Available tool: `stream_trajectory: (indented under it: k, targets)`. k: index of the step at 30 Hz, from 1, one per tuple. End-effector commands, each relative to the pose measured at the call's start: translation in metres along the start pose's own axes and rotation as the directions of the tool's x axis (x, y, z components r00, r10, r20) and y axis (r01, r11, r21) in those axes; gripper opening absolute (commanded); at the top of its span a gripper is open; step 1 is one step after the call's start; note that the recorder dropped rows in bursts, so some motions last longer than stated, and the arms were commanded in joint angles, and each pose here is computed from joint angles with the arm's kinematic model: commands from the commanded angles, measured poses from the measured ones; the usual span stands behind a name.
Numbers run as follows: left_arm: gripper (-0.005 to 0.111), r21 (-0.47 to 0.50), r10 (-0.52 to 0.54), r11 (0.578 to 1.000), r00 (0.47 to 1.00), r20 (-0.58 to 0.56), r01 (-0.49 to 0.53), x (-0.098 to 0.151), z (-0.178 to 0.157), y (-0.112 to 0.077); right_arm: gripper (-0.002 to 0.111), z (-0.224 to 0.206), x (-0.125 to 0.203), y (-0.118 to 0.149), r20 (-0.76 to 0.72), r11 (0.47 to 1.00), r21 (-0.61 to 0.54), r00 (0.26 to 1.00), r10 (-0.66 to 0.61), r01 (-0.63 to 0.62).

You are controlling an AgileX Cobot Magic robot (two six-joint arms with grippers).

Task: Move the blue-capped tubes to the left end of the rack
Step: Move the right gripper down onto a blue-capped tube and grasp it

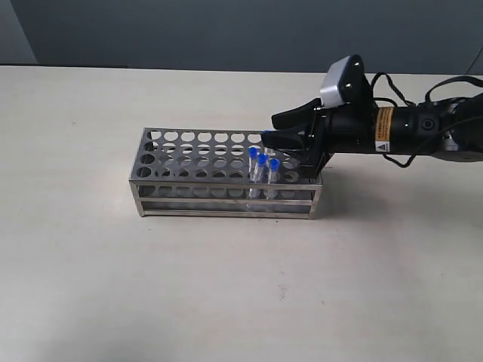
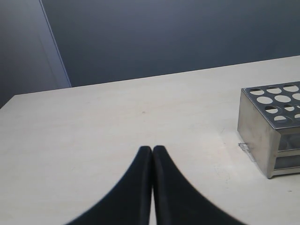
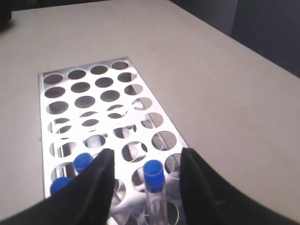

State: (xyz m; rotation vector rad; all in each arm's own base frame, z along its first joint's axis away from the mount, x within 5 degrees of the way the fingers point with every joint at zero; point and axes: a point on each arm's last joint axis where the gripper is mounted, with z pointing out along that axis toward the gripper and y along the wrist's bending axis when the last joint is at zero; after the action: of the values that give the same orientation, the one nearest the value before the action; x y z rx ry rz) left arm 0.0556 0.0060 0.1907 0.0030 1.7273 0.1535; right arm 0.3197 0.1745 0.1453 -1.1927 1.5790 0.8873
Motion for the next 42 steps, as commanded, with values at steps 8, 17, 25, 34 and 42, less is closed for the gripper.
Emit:
stream_trajectory:
  k: [8,17,25,34,42]
  targets:
    - [0.001,0.003,0.002,1.0,1.0,0.01,-0.002,-0.001,-0.001,0.0,0.044,0.006,0.0,-0.009,-0.031,0.998,0.068,0.999,-0.015,0.017]
    - [0.001,0.003,0.002,1.0,1.0,0.01,-0.002,-0.001,-0.001,0.0,0.044,0.006,0.001,-0.009,-0.034,0.998,0.068,0.999,-0.016,0.018]
    - [0.001,0.003,0.002,1.0,1.0,0.01,-0.002,-0.001,-0.001,0.0,0.044,0.006,0.002,-0.009,-0.049,0.998,0.067,0.999,-0.013,0.016]
    - [0.001,0.003,0.002,1.0,1.0,0.01,-0.002,-0.001,-0.001,0.0,0.044,0.018,0.004,0.003,-0.106,0.998,0.034,0.994,-0.04,0.044]
    - [0.001,0.003,0.002,1.0,1.0,0.01,-0.002,-0.001,-0.001,0.0,-0.001,0.022,0.007,0.001,-0.162,0.995,0.094,0.987,-0.016,0.032]
